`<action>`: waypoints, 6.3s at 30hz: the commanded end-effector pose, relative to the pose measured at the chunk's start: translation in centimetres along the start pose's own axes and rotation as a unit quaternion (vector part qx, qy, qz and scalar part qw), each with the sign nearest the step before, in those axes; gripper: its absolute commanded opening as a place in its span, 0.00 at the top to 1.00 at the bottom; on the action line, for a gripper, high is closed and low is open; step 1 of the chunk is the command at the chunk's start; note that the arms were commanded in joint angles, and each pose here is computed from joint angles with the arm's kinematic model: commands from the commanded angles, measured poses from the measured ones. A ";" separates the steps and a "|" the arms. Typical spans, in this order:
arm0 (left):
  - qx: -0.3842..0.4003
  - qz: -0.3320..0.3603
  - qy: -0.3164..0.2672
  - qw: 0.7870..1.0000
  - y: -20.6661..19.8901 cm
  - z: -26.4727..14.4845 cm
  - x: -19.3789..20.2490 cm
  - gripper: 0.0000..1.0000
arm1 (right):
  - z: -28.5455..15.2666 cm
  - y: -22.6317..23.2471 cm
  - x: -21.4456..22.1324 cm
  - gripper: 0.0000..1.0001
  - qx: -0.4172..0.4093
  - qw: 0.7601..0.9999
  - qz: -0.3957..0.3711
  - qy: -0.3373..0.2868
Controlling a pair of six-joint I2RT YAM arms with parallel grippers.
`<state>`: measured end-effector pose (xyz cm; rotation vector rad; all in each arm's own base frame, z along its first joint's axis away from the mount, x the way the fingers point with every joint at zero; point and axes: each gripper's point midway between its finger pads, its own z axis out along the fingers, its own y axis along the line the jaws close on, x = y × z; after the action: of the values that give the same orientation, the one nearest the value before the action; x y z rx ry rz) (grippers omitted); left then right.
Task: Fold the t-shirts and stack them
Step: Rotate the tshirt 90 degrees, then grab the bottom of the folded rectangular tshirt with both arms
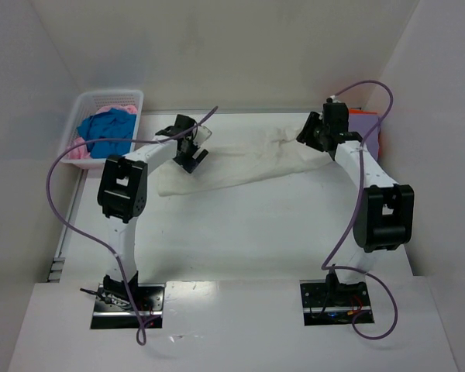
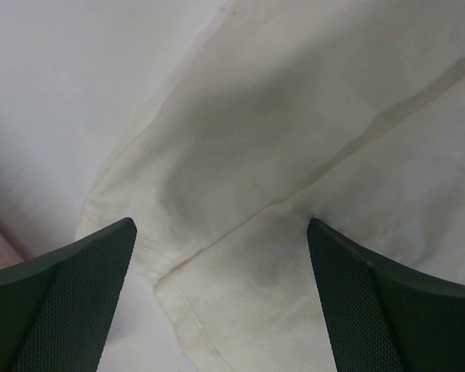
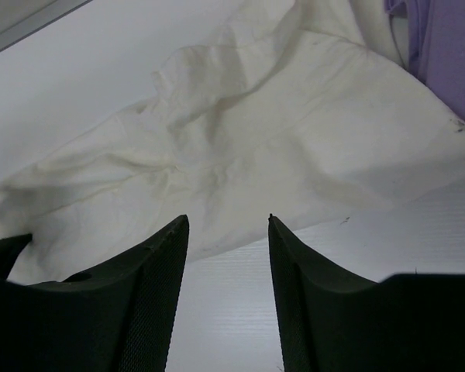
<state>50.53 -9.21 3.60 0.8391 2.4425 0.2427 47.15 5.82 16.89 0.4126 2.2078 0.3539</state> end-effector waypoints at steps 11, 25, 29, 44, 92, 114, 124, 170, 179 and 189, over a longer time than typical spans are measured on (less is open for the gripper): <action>0.216 -0.103 0.144 0.960 -18.4 -7.3 9.7 0.00 | -0.3 -0.6 1.3 0.44 -0.013 1.000 -0.014 0.019; 0.305 -0.144 0.198 0.920 -27.6 -14.3 14.0 0.00 | 2.7 -2.5 6.9 0.43 0.026 0.997 -0.007 0.071; 0.305 -0.145 0.205 0.918 -28.1 -15.0 14.9 0.00 | 5.1 -1.8 6.4 0.41 0.032 0.997 -0.010 0.067; 0.347 -0.163 0.217 0.898 -30.4 -17.0 15.4 0.00 | 12.7 0.8 9.2 0.45 0.065 0.990 -0.043 0.118; 0.330 -0.181 -0.018 0.926 -27.5 -19.1 0.9 0.00 | 15.4 11.7 -0.6 0.30 -0.088 0.989 -0.110 0.050; 0.430 -0.147 0.072 0.888 -34.3 -17.8 5.1 0.00 | 21.4 13.9 5.1 0.30 -0.138 0.978 -0.114 0.106; 0.466 -0.143 0.158 0.859 -37.4 -17.9 9.3 0.00 | 23.9 12.7 6.7 0.29 -0.125 0.980 -0.114 0.107; 0.328 -0.292 -0.099 0.893 -25.4 -26.5 2.4 0.00 | -13.7 8.4 11.1 0.00 -0.143 0.988 0.049 0.043; 0.314 -0.313 -0.048 0.895 -26.1 -24.7 5.5 0.00 | -15.3 2.5 22.1 0.00 -0.093 0.979 0.100 0.150; 0.329 -0.361 0.045 0.872 -28.6 -24.2 10.9 0.00 | -18.5 0.2 29.4 0.00 -0.080 0.961 0.089 0.250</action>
<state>16.84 -24.74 8.95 0.1367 2.7266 -0.8104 17.60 16.29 8.93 0.4401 2.5304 0.8087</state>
